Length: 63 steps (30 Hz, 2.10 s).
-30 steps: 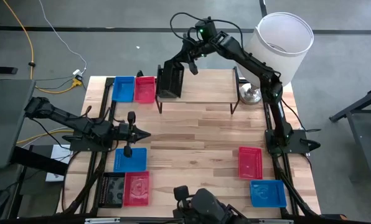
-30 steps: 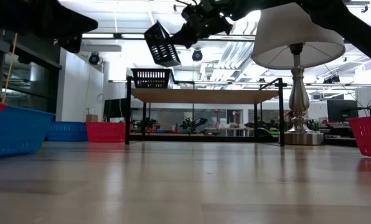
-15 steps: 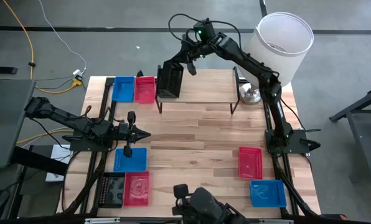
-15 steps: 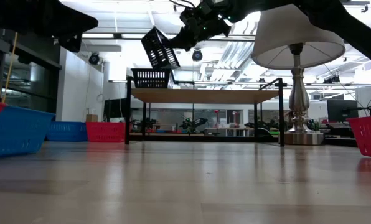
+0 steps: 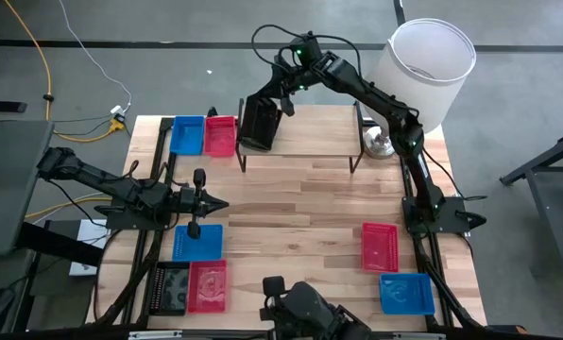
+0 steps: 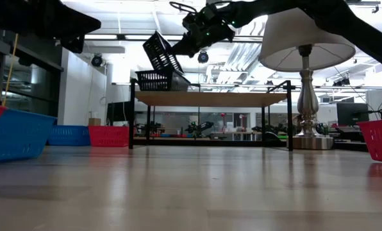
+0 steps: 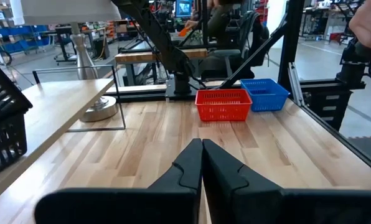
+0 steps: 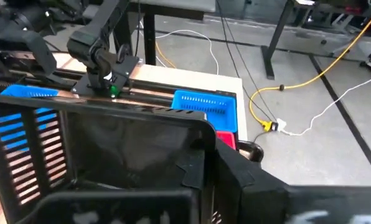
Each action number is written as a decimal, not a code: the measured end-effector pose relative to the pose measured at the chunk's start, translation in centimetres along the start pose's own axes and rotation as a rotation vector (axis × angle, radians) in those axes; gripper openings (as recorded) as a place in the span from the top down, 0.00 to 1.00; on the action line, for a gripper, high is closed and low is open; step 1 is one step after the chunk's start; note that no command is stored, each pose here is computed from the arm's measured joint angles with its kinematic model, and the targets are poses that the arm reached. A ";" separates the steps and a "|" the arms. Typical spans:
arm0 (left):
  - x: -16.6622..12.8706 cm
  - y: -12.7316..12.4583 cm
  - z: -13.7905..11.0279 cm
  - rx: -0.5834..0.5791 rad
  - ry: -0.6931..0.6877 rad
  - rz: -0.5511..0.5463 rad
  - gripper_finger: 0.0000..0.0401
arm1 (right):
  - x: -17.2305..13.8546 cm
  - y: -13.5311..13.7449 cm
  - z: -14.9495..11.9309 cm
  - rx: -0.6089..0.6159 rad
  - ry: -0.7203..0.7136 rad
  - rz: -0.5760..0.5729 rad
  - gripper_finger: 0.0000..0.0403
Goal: Stack baskets on shelf by color
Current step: Stack the right black bin on top of the black bin on the shelf
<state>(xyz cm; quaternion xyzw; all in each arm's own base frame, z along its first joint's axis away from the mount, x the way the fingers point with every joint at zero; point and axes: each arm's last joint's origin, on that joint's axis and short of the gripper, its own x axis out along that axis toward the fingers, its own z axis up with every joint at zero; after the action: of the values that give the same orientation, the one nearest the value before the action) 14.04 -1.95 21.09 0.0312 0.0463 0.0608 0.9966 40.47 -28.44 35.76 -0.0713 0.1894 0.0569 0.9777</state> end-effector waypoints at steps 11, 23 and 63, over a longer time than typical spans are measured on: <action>0.0 0.0 0.0 0.000 0.000 0.000 1.00 | -1.6 0.2 0.9 0.094 0.099 -0.140 0.67; 0.0 0.0 0.0 0.000 0.001 -0.001 1.00 | -2.2 4.3 1.3 0.105 0.316 -0.056 0.67; 0.0 0.1 -0.1 0.002 0.008 0.028 1.00 | 2.1 5.2 -2.5 -0.047 0.509 -0.289 1.00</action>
<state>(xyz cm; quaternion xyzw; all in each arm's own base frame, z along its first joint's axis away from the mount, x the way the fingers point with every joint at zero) 14.02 -1.86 21.03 0.0328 0.0497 0.0750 0.9954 40.79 -23.60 32.03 -0.1319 0.4151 -0.0981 0.8948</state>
